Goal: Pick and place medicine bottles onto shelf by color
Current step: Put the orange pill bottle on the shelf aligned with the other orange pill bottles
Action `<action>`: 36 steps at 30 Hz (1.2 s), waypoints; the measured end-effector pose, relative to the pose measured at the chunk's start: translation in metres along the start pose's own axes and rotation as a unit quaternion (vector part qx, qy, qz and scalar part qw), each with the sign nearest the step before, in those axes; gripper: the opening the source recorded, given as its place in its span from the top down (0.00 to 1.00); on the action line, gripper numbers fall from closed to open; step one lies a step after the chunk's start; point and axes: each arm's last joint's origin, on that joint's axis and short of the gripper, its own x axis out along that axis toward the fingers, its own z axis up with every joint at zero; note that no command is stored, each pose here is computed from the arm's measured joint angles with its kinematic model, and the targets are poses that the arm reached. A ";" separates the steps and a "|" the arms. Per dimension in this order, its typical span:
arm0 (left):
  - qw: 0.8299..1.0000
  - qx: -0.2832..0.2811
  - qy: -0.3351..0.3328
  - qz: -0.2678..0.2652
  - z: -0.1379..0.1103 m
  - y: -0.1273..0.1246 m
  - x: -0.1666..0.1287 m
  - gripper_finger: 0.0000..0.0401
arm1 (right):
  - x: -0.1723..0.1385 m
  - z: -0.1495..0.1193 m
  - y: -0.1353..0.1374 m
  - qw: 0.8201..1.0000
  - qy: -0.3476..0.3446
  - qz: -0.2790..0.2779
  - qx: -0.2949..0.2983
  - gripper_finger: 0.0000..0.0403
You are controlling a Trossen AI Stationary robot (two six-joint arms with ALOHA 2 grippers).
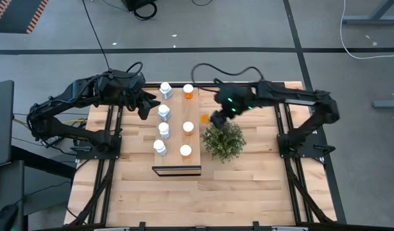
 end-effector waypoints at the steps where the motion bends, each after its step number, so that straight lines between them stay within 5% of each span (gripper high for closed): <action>1: 1.000 0.000 0.000 0.000 0.000 0.000 0.000 0.53 | 0.006 0.009 -0.001 1.000 -0.003 0.000 -0.010 0.44; 7: 1.000 -0.006 -0.011 -0.006 0.002 -0.001 0.000 0.53 | 0.045 0.055 0.000 0.998 -0.003 -0.018 -0.061 0.44; 14: 0.997 -0.062 -0.030 -0.017 0.006 -0.003 0.000 0.53 | 0.068 0.086 -0.006 0.998 0.027 -0.032 -0.053 0.44; 36: 0.998 -0.058 -0.031 -0.015 0.006 -0.003 0.000 0.53 | 0.081 0.099 -0.019 0.997 0.067 -0.028 -0.032 0.44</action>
